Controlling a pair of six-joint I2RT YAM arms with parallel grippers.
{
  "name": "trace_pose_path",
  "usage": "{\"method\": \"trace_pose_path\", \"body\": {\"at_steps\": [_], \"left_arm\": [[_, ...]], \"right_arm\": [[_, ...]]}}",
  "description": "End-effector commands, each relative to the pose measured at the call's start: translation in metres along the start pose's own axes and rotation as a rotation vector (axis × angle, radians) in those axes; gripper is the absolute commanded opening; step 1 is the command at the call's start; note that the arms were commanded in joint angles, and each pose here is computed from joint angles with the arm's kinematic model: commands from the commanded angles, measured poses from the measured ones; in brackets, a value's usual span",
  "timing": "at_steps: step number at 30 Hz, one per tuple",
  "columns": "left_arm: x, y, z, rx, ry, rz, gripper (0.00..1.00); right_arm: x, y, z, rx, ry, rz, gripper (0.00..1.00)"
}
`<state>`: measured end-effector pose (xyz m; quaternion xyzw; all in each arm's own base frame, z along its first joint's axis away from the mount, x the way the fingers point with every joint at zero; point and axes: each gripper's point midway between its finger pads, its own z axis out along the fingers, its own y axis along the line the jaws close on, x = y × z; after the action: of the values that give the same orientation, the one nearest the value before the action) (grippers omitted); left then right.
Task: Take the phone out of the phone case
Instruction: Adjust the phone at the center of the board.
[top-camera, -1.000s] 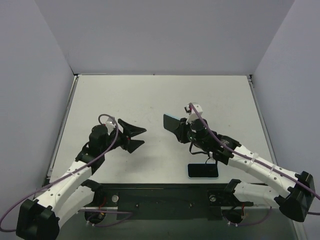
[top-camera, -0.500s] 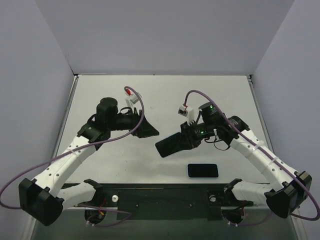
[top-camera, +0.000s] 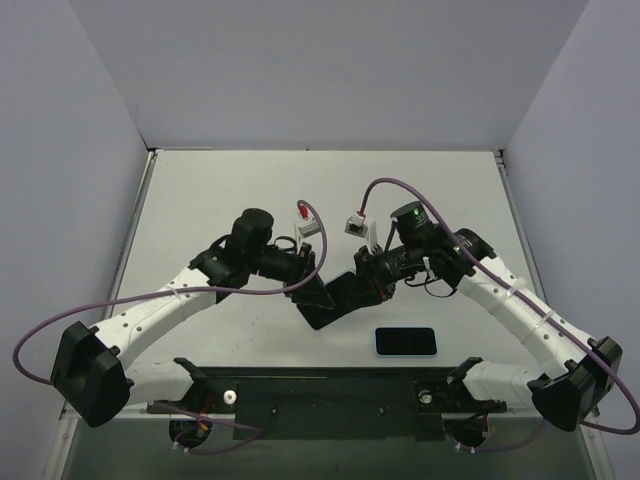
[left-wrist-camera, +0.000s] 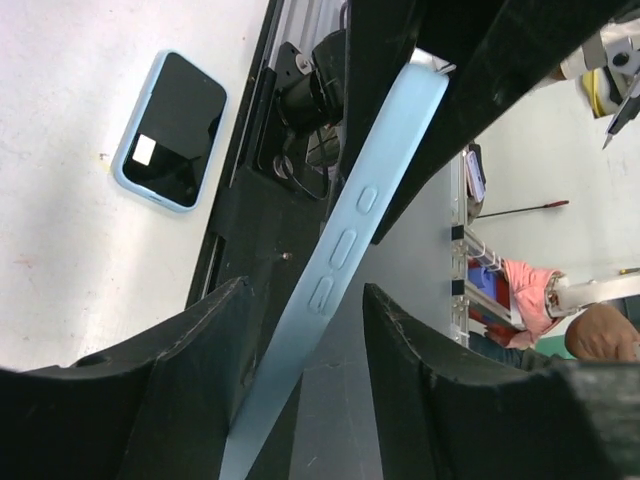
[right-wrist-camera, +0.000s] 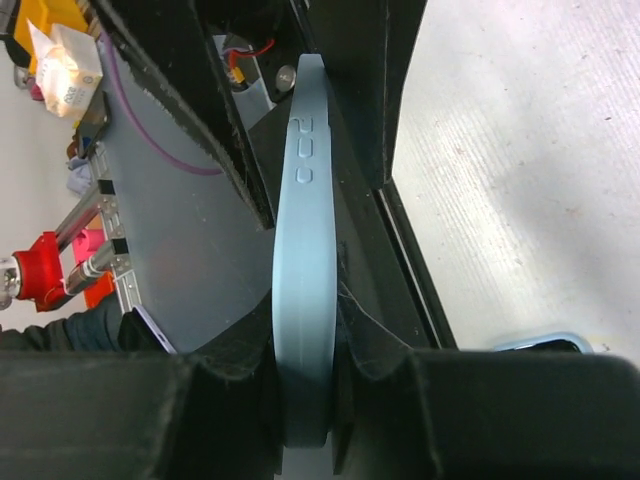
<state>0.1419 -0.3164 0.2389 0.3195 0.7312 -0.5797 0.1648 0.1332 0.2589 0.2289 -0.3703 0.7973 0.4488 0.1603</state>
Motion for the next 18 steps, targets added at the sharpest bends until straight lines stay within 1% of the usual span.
{"method": "trace_pose_path", "body": {"at_steps": [1,2,3,4,5,6,7,8,11,12,13,14,15,16,17,18], "left_arm": [[0.0,-0.032,-0.009,0.11,-0.045,0.08,0.51],[-0.008,-0.043,-0.012,0.143,-0.086,0.093,0.49],[-0.007,-0.046,-0.011,0.166,-0.1,0.103,0.45],[-0.004,-0.048,-0.012,0.178,-0.102,0.074,0.43],[-0.005,-0.051,-0.013,0.192,-0.108,0.084,0.33],[-0.004,-0.053,-0.013,0.198,-0.103,0.069,0.2],[-0.004,-0.053,-0.013,0.2,-0.103,0.067,0.14],[-0.003,-0.055,-0.014,0.201,-0.106,0.069,0.0],[-0.014,-0.052,-0.017,0.144,-0.174,0.072,0.0],[-0.02,-0.053,-0.02,0.119,-0.214,0.081,0.0],[-0.023,-0.054,-0.023,0.108,-0.237,0.088,0.0],[-0.028,-0.053,-0.024,0.084,-0.272,0.08,0.0],[-0.033,-0.059,-0.028,0.088,-0.306,0.092,0.0],[-0.037,-0.057,-0.03,0.07,-0.336,0.085,0.0],[-0.042,-0.062,-0.034,0.075,-0.366,0.087,0.0],[-0.045,-0.059,-0.035,0.062,-0.388,0.079,0.0]], "right_arm": [[-0.02,0.032,-0.012,-0.106,-0.132,-0.085,0.0],[-0.018,0.031,-0.009,-0.11,-0.14,-0.076,0.0],[-0.022,0.033,-0.01,-0.113,-0.172,-0.069,0.0],[-0.026,0.034,-0.011,-0.113,-0.194,-0.074,0.0],[-0.03,0.035,-0.011,-0.114,-0.215,-0.062,0.0],[-0.036,0.032,-0.012,-0.097,-0.239,-0.06,0.0],[-0.042,0.034,-0.013,-0.101,-0.268,-0.05,0.0],[-0.047,0.034,-0.013,-0.098,-0.285,-0.038,0.0],[-0.069,0.031,-0.014,-0.094,-0.377,0.026,0.0],[-0.077,0.027,-0.014,-0.076,-0.415,0.027,0.1],[-0.075,0.023,-0.011,-0.072,-0.416,0.087,0.19],[-0.091,0.03,-0.016,-0.103,-0.485,0.09,0.3],[-0.09,0.026,-0.013,-0.113,-0.496,0.116,0.37],[-0.102,0.033,-0.019,-0.142,-0.557,0.126,0.41],[-0.101,0.028,-0.017,-0.141,-0.576,0.149,0.47],[-0.111,0.031,-0.024,-0.149,-0.64,0.168,0.49]]}}
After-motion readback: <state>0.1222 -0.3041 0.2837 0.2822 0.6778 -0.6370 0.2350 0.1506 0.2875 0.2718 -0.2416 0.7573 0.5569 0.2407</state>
